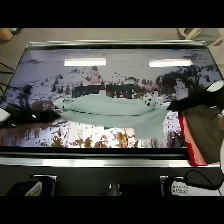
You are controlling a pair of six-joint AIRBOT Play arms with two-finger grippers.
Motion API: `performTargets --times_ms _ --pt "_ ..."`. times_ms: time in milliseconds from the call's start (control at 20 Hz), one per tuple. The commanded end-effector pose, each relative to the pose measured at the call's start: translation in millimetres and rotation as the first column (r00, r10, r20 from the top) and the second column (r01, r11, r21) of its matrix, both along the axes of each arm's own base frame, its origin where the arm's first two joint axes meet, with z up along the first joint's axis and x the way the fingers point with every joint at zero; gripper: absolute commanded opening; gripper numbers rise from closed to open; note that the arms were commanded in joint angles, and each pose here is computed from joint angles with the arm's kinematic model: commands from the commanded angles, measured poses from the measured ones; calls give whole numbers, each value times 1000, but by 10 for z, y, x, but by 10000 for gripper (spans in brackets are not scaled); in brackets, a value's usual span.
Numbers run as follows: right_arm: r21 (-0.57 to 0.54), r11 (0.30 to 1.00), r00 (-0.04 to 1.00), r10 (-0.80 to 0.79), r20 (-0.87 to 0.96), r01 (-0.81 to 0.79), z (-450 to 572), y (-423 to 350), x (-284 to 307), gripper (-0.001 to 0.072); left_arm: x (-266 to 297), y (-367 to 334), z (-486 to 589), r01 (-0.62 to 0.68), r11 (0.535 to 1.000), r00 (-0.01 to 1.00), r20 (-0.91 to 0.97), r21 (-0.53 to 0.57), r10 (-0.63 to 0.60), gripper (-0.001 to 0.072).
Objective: Fold the shirts.
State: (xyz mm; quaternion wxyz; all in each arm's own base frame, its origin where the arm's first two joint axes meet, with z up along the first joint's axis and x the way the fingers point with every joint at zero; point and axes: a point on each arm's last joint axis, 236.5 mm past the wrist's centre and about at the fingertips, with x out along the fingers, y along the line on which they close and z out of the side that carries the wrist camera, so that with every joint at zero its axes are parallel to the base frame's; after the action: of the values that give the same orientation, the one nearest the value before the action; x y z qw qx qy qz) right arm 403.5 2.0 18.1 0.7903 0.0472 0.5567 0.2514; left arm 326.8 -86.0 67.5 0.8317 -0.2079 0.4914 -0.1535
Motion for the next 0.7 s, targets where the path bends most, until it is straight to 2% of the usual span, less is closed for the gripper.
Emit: performTargets --times_ms 0,50,100,150,200,250,350,400,550,650 --pt "-119 992 867 97 489 -44 2062 134 53 14 36 269 2325 -122 990 843 534 74 64 23" --pt "-196 979 736 96 670 50 2829 77 -65 15 -172 453 3182 -235 970 696 708 68 119 24" --pt "-242 951 545 102 833 192 3659 -3 -322 15 -464 596 3859 -326 945 547 819 16 175 24" --pt "-237 916 348 118 930 323 4356 -49 -716 15 -811 688 4401 -383 922 407 888 -47 215 24" --pt "-213 891 199 143 970 402 4812 -30 -1122 14 -1077 682 4706 -393 916 326 920 -80 220 24" --pt "-189 874 91 166 982 447 5105 25 -1501 14 -1260 621 4858 -379 921 291 934 -88 208 24" --pt "-158 868 -14 186 982 471 5353 140 -1944 14 -1368 489 4898 -330 939 295 934 -98 201 24" --pt "-162 862 -31 201 979 481 5390 161 -2051 14 -1367 489 4886 -331 939 299 934 -91 196 24" --pt "-198 836 3 228 974 511 5350 111 -2120 15 -1352 491 4828 -345 938 313 939 -29 145 24" --pt "-229 831 57 233 971 507 5229 82 -2054 15 -1288 552 4691 -371 928 362 923 13 132 24"
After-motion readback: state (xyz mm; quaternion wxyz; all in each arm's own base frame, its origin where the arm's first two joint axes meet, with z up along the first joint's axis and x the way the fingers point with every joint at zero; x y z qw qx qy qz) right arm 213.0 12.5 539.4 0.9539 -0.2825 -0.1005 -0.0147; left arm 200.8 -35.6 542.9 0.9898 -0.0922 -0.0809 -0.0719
